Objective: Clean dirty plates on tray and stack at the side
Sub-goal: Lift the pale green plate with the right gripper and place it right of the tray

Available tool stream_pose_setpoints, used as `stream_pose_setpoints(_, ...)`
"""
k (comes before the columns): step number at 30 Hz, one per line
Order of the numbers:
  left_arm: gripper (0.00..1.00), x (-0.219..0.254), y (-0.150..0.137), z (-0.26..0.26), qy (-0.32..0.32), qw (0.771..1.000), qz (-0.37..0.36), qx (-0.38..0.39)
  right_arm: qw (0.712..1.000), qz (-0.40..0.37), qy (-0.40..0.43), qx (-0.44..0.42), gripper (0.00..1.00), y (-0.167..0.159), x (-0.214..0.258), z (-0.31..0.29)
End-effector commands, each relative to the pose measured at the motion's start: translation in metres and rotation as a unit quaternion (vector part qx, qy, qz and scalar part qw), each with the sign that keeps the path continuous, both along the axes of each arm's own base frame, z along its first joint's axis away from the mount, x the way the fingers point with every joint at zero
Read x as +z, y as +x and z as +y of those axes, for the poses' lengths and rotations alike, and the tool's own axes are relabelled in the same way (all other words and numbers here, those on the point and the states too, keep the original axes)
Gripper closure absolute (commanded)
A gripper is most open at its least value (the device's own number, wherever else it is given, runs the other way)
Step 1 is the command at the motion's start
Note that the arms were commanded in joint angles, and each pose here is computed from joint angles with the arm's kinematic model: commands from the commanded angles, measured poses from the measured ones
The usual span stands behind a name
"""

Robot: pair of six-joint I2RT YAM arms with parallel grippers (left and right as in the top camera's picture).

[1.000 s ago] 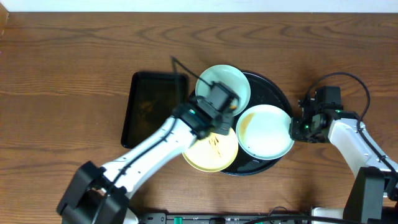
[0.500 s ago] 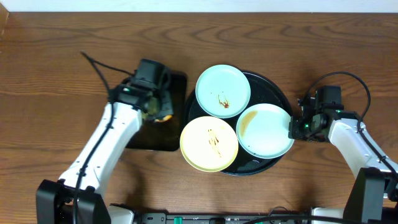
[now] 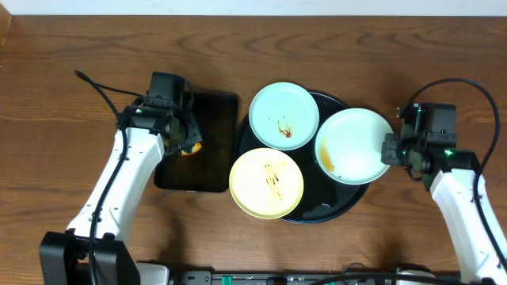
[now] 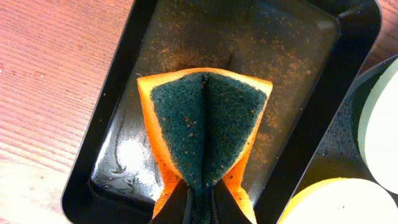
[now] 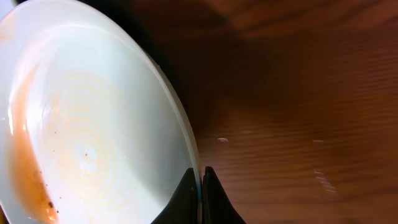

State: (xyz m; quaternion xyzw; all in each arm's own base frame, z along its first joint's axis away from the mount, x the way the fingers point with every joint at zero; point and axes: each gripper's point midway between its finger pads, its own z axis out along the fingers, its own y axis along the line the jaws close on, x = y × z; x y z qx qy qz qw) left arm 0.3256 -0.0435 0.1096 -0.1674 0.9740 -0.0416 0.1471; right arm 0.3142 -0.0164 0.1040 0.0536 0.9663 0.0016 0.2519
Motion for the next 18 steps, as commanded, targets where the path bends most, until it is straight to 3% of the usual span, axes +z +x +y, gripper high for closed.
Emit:
stream_pose_setpoints(1, 0.92, 0.003, 0.000, 0.003, 0.007, 1.000, -0.005, -0.004, 0.995, -0.033, -0.087, -0.020, 0.99, 0.005, 0.025, -0.020)
stream_pose_setpoints(7, 0.92, 0.003, 0.000, 0.003, 0.007, 1.000, -0.006, -0.004, 0.979, -0.080, -0.186, 0.002, 0.99, 0.009, 0.060, -0.019)
stream_pose_setpoints(18, 0.92, 0.003, 0.000, 0.003, 0.007, 1.000, -0.006, -0.004, 0.918, -0.139, -0.368, 0.047, 0.99, 0.006, 0.105, 0.025)
